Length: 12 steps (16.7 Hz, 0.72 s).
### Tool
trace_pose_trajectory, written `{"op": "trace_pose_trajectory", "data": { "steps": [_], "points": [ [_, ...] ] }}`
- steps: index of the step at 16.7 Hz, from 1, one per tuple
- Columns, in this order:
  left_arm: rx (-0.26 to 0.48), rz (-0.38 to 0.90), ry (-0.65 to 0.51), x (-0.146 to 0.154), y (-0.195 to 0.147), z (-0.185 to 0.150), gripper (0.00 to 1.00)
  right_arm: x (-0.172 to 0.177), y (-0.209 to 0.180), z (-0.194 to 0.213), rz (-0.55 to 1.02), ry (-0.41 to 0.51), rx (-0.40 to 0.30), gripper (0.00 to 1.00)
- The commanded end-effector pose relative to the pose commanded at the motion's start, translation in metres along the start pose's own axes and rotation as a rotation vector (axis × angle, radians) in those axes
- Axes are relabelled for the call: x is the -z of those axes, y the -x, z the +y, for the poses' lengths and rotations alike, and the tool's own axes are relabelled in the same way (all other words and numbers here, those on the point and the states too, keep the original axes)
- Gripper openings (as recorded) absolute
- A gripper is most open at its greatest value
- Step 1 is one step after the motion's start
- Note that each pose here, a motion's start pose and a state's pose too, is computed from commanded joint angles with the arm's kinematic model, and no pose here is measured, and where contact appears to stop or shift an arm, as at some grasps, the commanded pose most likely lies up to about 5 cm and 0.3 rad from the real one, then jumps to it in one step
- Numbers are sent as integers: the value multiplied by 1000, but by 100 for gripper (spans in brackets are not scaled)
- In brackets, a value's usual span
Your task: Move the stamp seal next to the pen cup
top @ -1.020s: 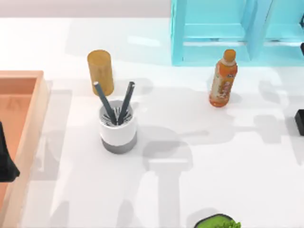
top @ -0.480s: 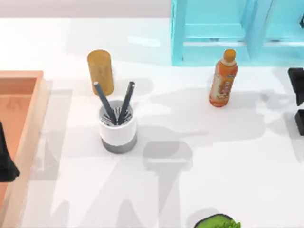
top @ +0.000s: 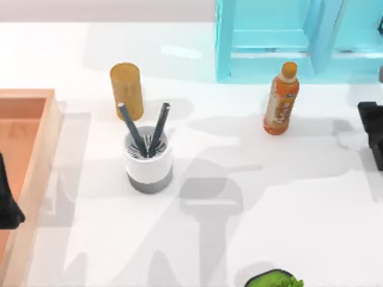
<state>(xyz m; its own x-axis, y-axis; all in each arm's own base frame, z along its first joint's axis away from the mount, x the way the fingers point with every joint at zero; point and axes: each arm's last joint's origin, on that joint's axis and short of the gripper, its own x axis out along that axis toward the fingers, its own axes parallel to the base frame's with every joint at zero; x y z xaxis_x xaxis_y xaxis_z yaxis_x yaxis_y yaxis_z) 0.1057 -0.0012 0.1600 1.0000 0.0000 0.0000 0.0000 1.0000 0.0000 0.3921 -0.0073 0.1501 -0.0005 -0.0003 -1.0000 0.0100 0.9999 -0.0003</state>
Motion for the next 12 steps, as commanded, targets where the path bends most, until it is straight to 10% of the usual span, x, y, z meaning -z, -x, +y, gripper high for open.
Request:
{"op": "trace_pose_trajectory", "data": {
  "steps": [12],
  "points": [
    [0,0,0,0,0,0,100,0,0,0,0,0,0,2]
  ]
}}
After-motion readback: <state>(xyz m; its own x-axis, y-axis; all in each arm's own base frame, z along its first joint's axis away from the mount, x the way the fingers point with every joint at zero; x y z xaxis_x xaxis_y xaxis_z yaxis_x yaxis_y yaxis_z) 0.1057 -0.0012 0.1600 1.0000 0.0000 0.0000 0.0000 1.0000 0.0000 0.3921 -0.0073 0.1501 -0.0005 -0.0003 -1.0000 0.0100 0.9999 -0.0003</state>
